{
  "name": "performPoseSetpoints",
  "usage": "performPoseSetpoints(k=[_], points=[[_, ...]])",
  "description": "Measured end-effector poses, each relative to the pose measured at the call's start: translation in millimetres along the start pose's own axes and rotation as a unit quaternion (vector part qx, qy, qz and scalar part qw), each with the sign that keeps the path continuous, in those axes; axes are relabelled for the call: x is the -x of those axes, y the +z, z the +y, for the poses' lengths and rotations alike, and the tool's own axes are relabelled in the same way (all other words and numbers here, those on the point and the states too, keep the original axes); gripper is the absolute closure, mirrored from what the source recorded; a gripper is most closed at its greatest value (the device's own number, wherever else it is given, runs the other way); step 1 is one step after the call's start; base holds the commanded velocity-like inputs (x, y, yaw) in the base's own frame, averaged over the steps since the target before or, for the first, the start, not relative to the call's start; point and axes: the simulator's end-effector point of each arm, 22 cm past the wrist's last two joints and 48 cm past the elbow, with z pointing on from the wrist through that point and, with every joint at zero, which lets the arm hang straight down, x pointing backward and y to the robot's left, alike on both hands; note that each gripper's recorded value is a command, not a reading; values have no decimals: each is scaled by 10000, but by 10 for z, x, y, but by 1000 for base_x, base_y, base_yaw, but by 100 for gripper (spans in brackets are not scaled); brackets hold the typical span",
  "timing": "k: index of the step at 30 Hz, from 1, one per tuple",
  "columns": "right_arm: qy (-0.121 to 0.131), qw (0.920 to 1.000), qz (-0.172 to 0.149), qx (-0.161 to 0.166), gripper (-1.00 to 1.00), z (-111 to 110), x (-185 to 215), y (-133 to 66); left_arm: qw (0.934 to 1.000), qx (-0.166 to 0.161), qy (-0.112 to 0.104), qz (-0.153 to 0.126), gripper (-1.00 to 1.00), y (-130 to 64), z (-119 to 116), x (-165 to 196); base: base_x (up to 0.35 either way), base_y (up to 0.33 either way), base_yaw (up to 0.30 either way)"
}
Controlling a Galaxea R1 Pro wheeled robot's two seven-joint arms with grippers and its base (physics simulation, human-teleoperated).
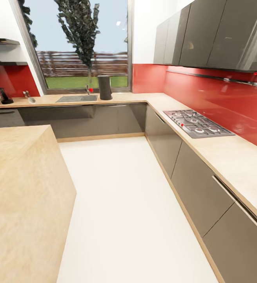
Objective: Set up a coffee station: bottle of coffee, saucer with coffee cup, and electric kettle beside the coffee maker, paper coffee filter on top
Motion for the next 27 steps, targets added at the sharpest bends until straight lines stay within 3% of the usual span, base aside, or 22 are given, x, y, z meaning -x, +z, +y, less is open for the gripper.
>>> performPoseSetpoints(k=[5,8,12,16,27], points=[[-32,9963,-850,-95,-100,-152,808,-71,9955,156,-40,-934,-100,-8,228,971,338,0,1],[-35,9891,-1470,-103,-100,-165,1394,-209,9864,172,-67,-1632,-100,-121,250,1715,338,0,0],[-50,9831,-1829,-105,-100,-164,1711,-317,9761,158,-96,-2164,-100,-254,234,2371,338,-22,0],[-53,9794,-2014,-109,-100,-169,1771,-343,9766,159,-119,-2139,-100,-245,237,2344,324,-135,0],[-24,9806,-1956,-97,-100,-157,1599,-281,9775,170,-120,-2097,-100,-232,255,2286,326,-75,0]])
